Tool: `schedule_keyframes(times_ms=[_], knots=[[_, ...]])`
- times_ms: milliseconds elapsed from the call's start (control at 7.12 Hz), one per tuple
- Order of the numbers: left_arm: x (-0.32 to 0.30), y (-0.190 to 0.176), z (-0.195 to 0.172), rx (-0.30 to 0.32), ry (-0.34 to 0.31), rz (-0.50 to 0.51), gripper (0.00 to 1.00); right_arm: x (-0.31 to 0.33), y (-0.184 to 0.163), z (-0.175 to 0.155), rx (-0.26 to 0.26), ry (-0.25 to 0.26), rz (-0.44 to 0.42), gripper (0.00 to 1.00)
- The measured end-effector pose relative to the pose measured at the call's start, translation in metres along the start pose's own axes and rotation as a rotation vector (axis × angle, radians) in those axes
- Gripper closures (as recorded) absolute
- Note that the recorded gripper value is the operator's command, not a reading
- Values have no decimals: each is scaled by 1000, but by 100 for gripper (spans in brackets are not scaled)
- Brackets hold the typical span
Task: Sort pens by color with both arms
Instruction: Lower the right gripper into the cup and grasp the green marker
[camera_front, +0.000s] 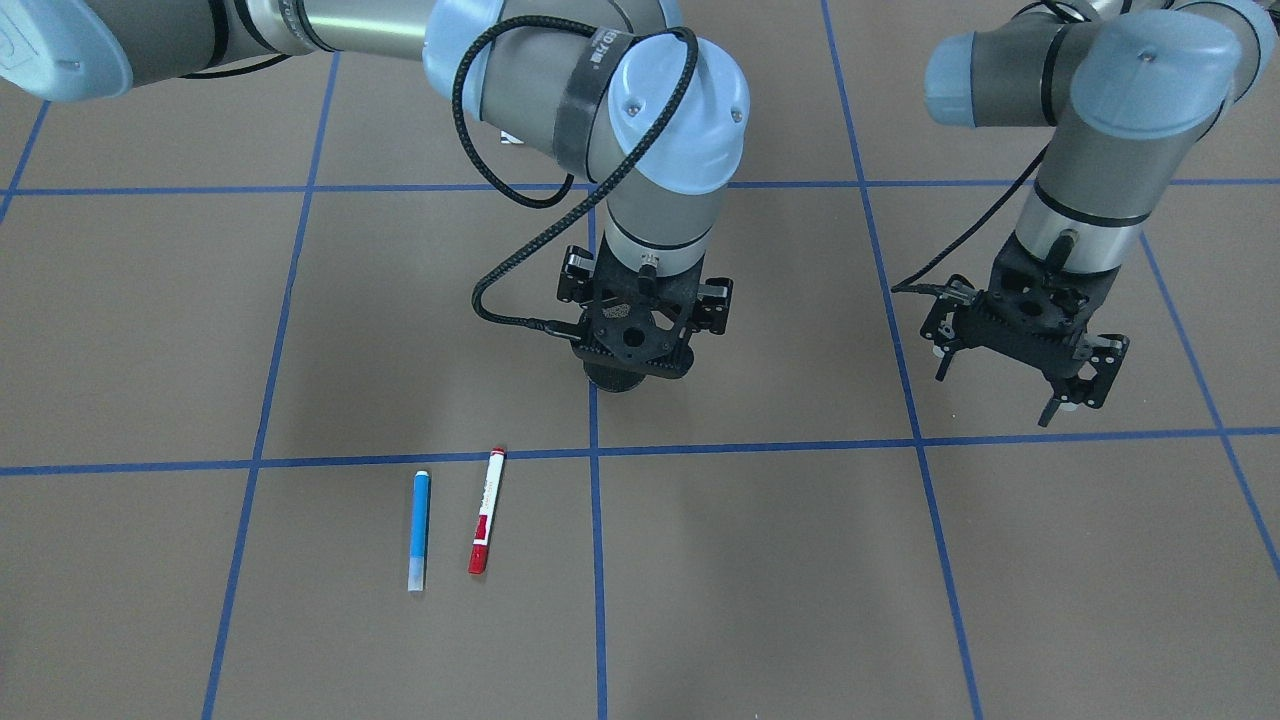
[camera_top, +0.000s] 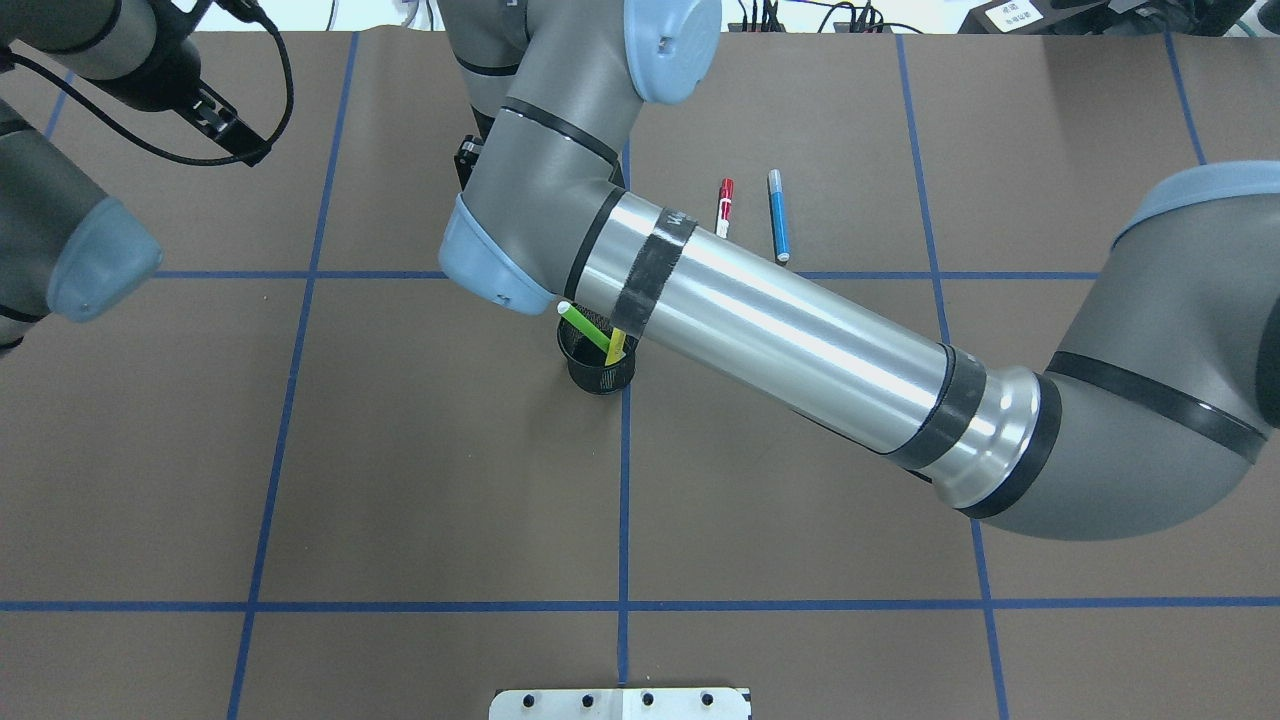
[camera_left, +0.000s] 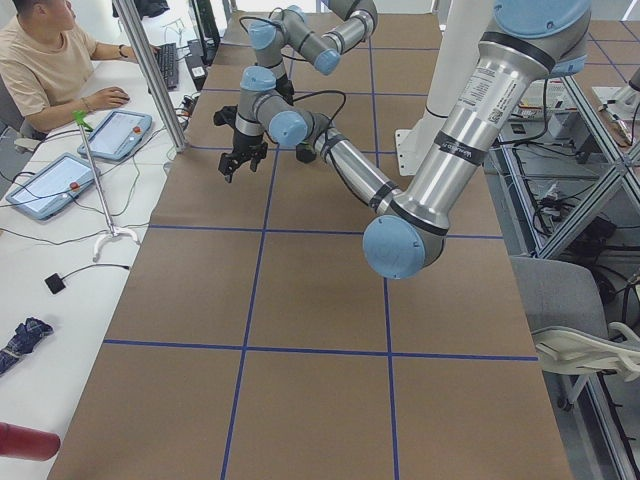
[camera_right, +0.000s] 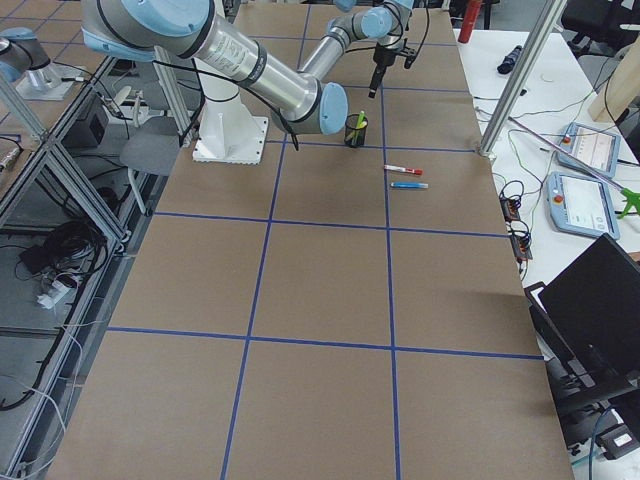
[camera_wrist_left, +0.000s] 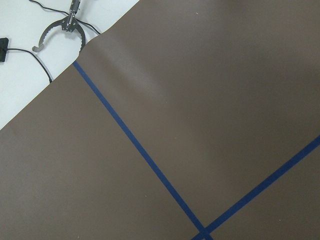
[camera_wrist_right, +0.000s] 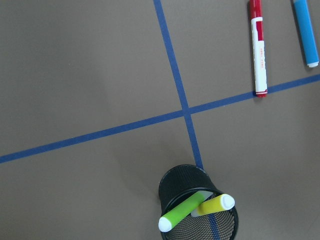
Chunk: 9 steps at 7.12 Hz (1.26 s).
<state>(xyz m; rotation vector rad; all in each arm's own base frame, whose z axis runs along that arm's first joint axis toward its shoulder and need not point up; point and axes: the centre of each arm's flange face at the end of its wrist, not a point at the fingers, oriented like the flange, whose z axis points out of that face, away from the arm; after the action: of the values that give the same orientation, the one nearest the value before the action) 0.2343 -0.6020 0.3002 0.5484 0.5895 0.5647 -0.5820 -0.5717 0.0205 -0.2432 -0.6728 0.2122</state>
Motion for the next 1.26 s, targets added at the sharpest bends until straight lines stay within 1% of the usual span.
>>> schedule_keyframes(times_ms=[140,281,421,562,702,983,1124,1264], knots=[[-17,5,-2,-7,11,14,0,-8,3,10,-11,20,8,23],[-28,8,-3,-10,16,23,0,-13,7,18,-15,32,20,33],[-33,9,-3,-12,19,27,0,-20,10,25,-10,29,39,43],[-34,10,-3,-12,19,29,0,-27,10,34,-1,22,61,50],[-35,11,-3,-13,20,29,0,-32,8,42,10,25,74,50],[-36,15,0,-7,21,32,0,-35,8,57,46,51,69,47],[-37,18,2,-6,21,32,0,-35,9,64,55,64,62,43],[-36,19,3,-6,22,31,0,-36,11,68,57,72,55,42]])
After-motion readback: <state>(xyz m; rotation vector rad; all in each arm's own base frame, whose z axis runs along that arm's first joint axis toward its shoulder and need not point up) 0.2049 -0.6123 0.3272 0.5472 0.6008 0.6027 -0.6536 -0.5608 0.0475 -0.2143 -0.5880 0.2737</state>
